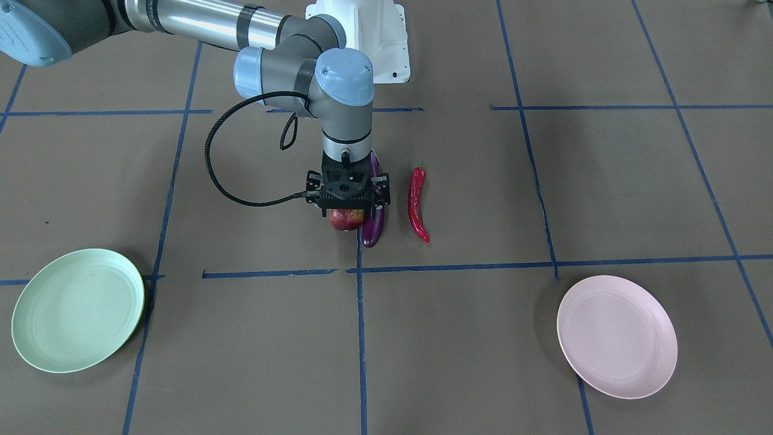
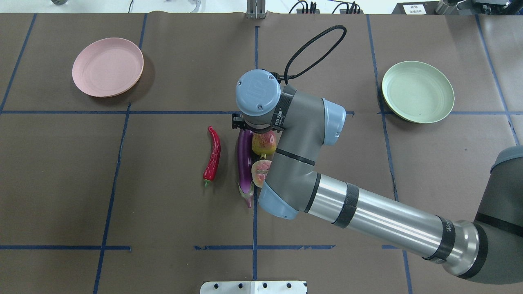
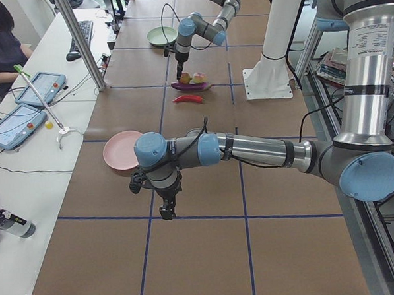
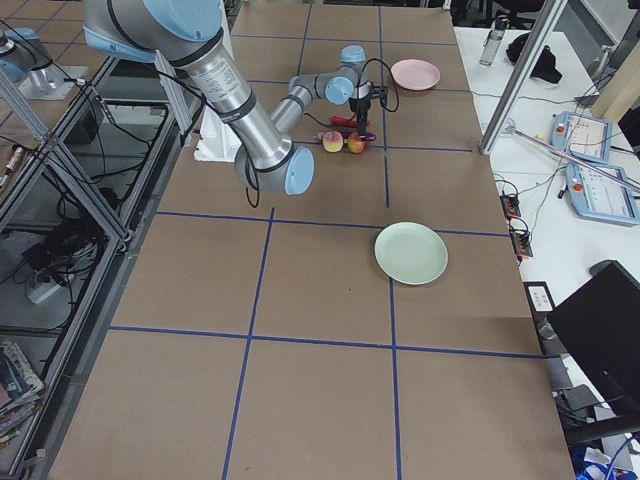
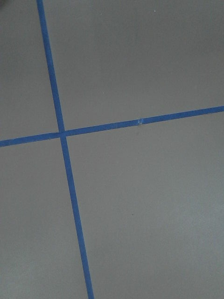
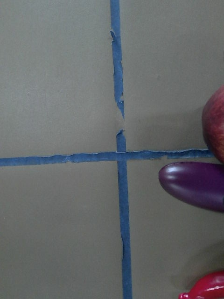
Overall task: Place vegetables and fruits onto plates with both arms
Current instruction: 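Reach the right gripper down and grasp the red apple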
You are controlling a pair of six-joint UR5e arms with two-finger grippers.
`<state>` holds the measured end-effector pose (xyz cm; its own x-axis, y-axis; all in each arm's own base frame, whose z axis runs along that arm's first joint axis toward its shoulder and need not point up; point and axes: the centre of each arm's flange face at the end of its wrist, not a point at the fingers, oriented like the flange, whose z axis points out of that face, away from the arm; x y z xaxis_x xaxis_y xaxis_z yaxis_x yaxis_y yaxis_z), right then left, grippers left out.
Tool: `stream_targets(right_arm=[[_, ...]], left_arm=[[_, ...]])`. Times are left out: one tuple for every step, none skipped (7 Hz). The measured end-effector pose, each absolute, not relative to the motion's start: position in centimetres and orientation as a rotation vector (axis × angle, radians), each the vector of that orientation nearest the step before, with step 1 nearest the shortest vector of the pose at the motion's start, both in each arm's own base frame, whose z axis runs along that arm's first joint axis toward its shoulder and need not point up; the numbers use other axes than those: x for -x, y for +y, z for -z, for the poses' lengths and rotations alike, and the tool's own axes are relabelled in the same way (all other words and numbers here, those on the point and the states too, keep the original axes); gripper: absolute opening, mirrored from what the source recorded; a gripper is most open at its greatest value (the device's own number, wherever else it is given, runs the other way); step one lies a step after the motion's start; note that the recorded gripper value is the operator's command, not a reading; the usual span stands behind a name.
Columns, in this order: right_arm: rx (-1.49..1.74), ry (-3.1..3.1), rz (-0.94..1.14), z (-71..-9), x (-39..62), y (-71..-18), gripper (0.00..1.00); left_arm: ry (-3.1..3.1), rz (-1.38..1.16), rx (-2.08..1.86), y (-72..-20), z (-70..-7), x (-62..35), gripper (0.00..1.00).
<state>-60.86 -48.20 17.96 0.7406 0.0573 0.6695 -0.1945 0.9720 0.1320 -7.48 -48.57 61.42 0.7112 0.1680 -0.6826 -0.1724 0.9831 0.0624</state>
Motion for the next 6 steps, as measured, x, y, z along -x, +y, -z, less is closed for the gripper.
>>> stream_targets(right_arm=[[-0.196,-0.7,-0.126,-19.0,61.9,-47.8,1.0],[-0.191,-0.683,-0.115,-19.8,62.6,-47.5,0.99],[-0.187,-0.674,-0.109,-20.0,62.8,-47.3,0.99],[-0.182,-0.669,-0.106,-20.0,62.8,-47.2,0.99],[-0.179,-0.667,-0.105,-19.8,62.8,-47.1,0.96],[-0.178,-0.667,-0.105,-19.7,62.7,-47.1,0.41]], left_arm=[[0.756,-0.189,0.006,-48.6,-61.4,7.5,1.0],[0.756,-0.19,0.006,-48.6,-61.4,7.4,1.0],[0.756,-0.189,0.007,-48.6,-61.5,7.4,1.0],[0.757,-0.189,0.008,-48.6,-61.5,7.4,1.0],[0.756,-0.19,0.008,-48.6,-61.5,7.4,1.0],[0.756,-0.189,0.008,-48.6,-61.5,7.4,1.0]])
